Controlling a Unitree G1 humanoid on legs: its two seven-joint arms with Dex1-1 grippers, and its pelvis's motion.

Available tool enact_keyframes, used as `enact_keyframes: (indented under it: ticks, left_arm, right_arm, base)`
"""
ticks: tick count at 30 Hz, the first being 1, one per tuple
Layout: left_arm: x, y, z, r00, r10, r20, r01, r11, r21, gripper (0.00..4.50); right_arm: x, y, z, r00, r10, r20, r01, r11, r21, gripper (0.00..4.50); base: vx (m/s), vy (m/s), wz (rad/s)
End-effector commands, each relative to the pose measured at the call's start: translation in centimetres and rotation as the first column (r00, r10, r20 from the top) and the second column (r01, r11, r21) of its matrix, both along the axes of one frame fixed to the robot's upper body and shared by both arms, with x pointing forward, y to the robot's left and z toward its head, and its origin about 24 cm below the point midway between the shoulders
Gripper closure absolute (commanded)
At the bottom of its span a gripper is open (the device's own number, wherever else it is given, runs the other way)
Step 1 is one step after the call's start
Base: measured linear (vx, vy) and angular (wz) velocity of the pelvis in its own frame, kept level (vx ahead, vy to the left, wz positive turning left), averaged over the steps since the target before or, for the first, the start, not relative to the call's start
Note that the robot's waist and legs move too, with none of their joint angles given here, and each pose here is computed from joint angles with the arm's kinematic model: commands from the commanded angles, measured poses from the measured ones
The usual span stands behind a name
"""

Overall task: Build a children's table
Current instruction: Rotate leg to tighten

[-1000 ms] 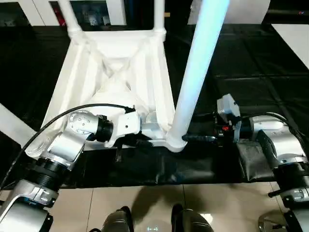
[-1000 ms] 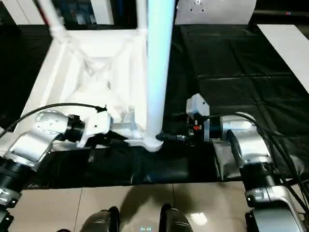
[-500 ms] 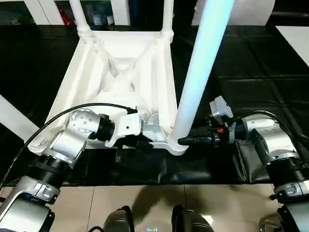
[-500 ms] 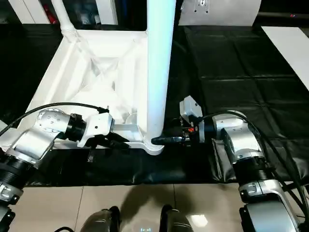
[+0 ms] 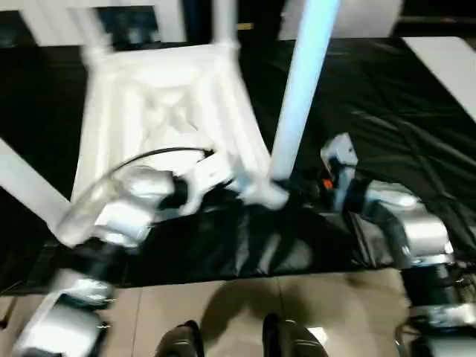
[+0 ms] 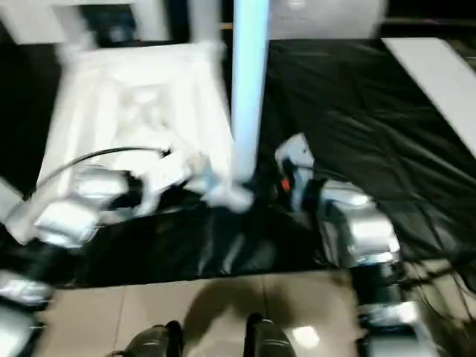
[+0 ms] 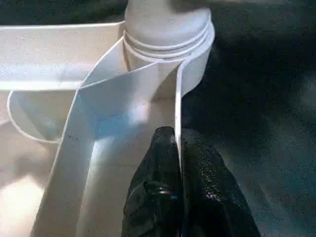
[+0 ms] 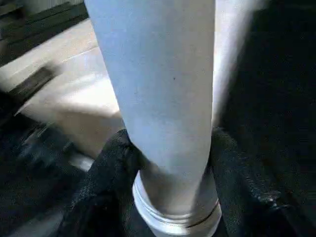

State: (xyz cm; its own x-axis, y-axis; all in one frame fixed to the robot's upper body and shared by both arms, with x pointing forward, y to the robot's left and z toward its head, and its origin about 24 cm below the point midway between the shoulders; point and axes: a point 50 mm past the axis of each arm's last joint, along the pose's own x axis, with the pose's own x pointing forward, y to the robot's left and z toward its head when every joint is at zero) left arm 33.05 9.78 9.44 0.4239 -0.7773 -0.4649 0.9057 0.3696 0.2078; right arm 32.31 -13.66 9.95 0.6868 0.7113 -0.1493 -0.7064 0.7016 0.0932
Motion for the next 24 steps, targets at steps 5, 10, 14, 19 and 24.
enact_keyframes:
  ticks: [5,10,14,19,24]
  left_arm:
    - [0.3,-5.7,1.9,0.996,0.075,0.050,-0.068,0.989,-0.128,4.50]
    - [0.1,-6.0,1.8,0.994,0.100,0.053,-0.093,0.989,-0.113,4.50]
    - [-0.1,-4.9,1.5,0.995,0.072,0.062,-0.067,0.994,-0.088,4.50]
    - [-0.5,-3.1,0.7,0.998,-0.002,0.056,0.004,0.999,-0.040,4.50]
    - [-1.0,-0.6,-0.2,0.994,-0.099,0.036,0.098,0.995,0.031,4.50]
  right_arm:
    - [0.1,6.5,0.1,0.993,-0.084,-0.077,0.089,0.995,0.053,2.61]
    - [-0.2,6.6,0.3,0.990,-0.129,-0.054,0.133,0.988,0.083,2.05]
    - [-0.1,4.7,0.0,0.992,-0.122,-0.016,0.122,0.992,0.036,1.57]
    - [0.2,1.9,0.3,0.996,-0.081,0.037,0.082,0.997,-0.014,1.21]
    - [0.2,-1.1,0.7,0.990,0.088,0.107,-0.075,0.989,-0.125,0.91]
  base:
    - [0.000,0.000,0.00]
    - [0.000,0.000,0.00]
    - [0.000,0.000,0.00]
    - [0.000,0.000,0.00]
    - [0.000,0.000,0.00]
